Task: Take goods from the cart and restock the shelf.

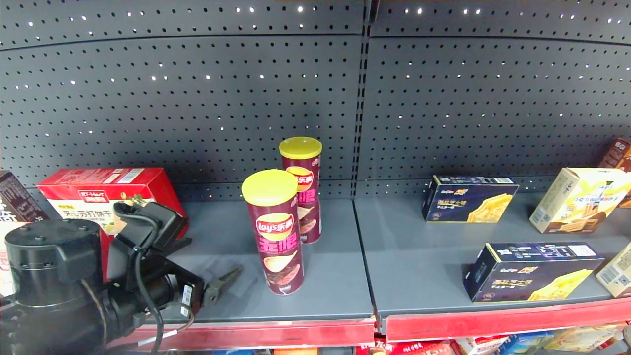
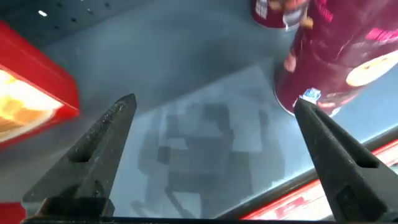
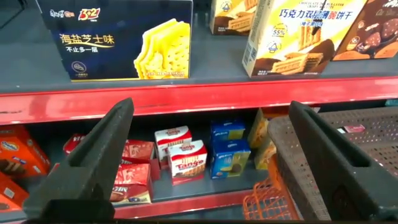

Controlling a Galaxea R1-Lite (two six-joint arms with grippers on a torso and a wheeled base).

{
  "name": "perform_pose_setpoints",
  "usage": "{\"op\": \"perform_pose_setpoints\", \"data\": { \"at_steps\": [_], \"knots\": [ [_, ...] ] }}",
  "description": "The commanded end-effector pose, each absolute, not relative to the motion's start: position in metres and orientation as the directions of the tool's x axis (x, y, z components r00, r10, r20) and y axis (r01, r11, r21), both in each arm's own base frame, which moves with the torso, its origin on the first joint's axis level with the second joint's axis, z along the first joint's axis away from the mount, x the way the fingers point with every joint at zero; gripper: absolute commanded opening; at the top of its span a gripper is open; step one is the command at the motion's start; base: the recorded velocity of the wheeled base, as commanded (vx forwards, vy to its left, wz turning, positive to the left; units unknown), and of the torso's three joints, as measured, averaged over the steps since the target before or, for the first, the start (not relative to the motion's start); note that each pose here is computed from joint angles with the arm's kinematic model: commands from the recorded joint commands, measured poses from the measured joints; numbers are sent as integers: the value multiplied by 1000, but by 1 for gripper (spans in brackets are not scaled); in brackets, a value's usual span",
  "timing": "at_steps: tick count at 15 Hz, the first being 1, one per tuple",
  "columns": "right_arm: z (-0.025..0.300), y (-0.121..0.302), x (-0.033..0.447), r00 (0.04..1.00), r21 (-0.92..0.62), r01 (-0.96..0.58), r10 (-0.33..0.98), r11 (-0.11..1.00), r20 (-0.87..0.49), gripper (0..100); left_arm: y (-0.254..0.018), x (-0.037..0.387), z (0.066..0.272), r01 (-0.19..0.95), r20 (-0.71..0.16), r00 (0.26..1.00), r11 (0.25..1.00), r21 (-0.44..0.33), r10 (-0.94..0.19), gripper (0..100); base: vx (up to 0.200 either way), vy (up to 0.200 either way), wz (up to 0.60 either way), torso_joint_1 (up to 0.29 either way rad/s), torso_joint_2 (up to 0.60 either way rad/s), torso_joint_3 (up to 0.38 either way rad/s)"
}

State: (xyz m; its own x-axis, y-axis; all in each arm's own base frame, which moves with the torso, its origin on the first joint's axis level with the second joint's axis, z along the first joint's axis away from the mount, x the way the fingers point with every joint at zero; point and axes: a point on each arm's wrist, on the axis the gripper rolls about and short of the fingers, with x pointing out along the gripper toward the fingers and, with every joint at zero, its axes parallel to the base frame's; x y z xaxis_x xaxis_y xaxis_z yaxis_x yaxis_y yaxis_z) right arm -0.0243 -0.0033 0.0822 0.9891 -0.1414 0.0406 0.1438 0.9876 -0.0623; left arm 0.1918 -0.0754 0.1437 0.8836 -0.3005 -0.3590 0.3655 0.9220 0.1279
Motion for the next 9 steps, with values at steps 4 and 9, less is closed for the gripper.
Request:
{"op": "perform_pose_setpoints", "data": {
  "at_steps": [4, 9],
  "knots": [
    [82, -3, -24, 989, -63, 143, -141, 988, 41, 100, -81, 203, 136, 374, -396, 868, 919, 126, -299, 100, 0, 0, 0, 0, 0, 0],
    [82, -3, -24, 989, -61, 145, -142, 988, 41, 100, -92, 231, 139, 373, -386, 872, 919, 126, -300, 100, 0, 0, 0, 0, 0, 0]
  ]
}}
